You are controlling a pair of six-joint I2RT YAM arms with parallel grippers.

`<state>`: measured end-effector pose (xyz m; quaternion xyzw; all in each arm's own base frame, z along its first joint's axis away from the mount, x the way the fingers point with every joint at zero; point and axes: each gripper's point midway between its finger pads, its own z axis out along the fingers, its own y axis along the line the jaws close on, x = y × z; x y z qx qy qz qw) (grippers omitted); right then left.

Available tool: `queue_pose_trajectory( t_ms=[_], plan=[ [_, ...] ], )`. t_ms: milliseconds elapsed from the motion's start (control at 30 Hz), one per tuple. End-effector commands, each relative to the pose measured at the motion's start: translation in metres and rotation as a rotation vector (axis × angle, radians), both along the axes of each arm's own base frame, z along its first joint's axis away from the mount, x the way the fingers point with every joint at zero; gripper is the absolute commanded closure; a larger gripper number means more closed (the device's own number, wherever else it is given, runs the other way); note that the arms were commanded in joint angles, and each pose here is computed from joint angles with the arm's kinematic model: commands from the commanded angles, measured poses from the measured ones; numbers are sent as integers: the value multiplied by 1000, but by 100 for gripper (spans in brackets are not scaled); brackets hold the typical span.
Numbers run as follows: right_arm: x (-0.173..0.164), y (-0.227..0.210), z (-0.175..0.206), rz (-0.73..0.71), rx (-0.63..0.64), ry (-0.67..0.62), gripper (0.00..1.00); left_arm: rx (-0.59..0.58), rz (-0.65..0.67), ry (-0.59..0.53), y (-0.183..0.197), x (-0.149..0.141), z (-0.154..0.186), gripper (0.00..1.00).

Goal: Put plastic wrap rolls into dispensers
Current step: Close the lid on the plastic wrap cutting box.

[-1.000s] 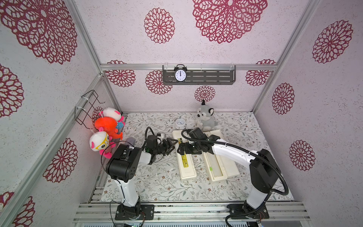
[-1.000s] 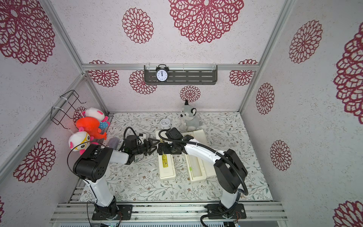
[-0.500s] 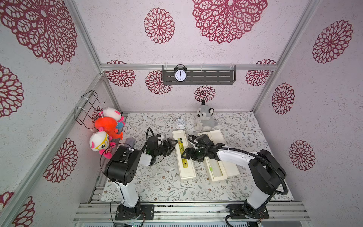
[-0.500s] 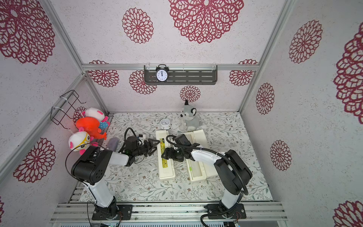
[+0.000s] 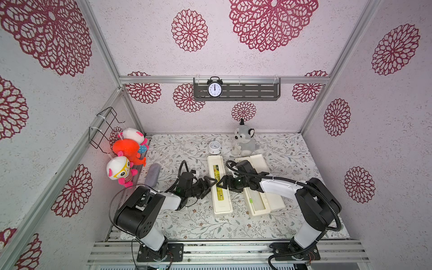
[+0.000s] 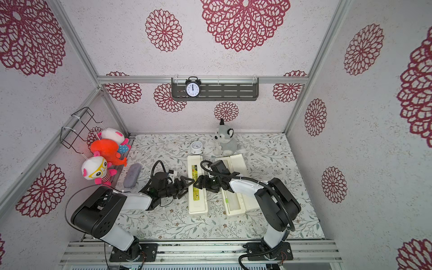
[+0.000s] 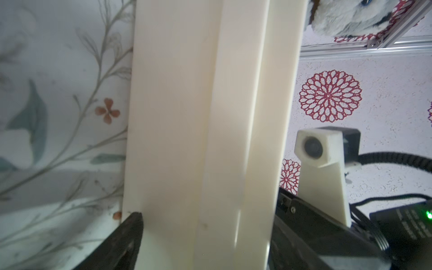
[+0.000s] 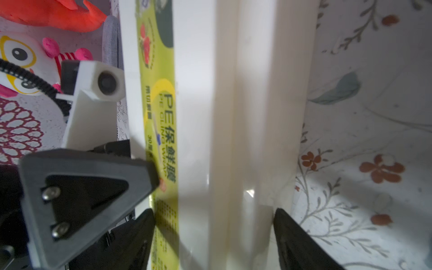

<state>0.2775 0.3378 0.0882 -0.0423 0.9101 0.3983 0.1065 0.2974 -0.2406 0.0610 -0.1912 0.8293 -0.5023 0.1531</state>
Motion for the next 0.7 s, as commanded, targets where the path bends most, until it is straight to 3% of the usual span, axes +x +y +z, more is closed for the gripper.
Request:
queue_pose_trajectory(
  t_ms=[0, 300, 567, 667],
  plan=[
    [-14, 8, -9, 27, 6, 43, 22, 18, -242, 284, -26, -90, -44, 21],
    [-16, 12, -2, 23, 45, 48, 26, 20, -233, 358, -21, -103, -75, 36],
    [-16, 2, 3, 22, 0, 21, 16, 1, -234, 376, -15, -107, -71, 32],
    [-7, 1, 14, 25, -27, -24, 14, 79, -235, 344, -4, -95, -60, 27]
  ],
)
